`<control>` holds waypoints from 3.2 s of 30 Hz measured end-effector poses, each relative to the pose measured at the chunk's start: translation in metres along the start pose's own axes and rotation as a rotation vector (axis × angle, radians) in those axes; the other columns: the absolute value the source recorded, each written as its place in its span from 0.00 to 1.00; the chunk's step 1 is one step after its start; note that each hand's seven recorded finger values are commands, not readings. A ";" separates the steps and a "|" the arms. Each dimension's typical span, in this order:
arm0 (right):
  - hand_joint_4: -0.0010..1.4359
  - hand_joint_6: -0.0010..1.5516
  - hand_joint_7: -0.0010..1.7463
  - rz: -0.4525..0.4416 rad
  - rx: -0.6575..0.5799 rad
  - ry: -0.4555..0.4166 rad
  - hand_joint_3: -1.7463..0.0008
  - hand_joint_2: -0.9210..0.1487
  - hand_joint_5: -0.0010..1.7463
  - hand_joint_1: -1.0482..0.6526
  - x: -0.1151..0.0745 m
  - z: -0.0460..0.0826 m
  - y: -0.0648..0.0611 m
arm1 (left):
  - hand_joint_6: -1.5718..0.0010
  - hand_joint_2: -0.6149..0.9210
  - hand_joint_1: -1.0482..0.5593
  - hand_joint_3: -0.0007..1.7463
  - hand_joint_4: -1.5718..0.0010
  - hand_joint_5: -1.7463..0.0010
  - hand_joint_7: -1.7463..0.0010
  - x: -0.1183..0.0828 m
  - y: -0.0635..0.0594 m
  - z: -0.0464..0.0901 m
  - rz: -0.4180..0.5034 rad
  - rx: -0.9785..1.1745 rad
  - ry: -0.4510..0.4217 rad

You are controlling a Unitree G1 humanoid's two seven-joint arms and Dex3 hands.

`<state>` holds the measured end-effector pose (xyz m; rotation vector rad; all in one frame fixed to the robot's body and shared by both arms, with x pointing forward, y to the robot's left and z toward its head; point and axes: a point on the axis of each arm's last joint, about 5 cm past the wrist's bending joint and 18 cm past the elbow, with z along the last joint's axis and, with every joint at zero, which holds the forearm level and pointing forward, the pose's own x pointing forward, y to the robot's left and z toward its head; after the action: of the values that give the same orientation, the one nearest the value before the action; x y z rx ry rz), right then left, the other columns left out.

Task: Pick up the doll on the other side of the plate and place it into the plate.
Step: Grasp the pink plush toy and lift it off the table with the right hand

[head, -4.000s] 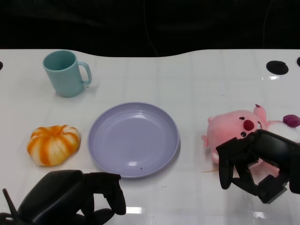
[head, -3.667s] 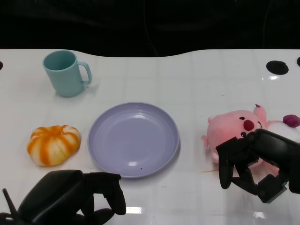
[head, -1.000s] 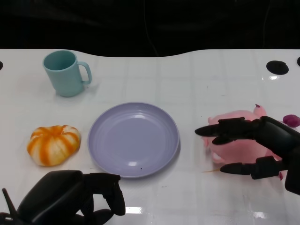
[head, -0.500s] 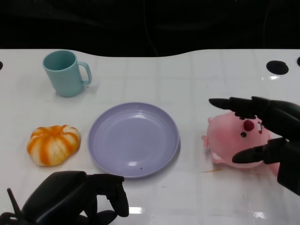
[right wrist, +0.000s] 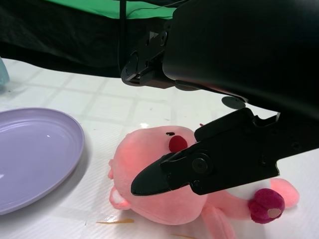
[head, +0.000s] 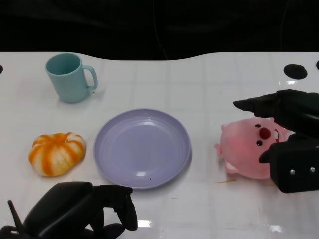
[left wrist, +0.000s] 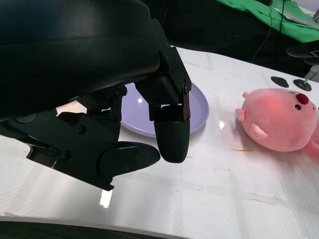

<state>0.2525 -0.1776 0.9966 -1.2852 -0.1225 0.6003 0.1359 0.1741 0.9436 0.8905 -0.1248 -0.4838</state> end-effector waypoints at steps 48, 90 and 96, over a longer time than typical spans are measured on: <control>0.60 0.69 0.09 0.211 0.077 0.229 0.95 0.00 0.35 0.45 0.092 -0.006 0.025 | 0.53 0.86 0.51 0.40 0.55 0.16 0.35 0.000 0.002 0.006 0.009 -0.005 0.010; 0.67 0.47 1.00 -0.334 0.131 -0.124 0.31 0.52 1.00 0.52 0.077 0.002 0.047 | 0.51 0.87 0.52 0.37 0.55 0.17 0.38 0.003 0.002 0.005 -0.001 0.009 0.010; 0.67 0.48 1.00 -0.398 0.158 -0.190 0.22 0.57 1.00 0.53 0.080 0.017 0.043 | 0.50 0.87 0.53 0.37 0.53 0.19 0.38 0.004 0.000 0.004 -0.008 0.008 0.006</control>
<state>0.2981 -0.1172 0.9428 -1.0124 -0.4673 0.3787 0.1386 0.1696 0.9455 0.9006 -0.1177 -0.4886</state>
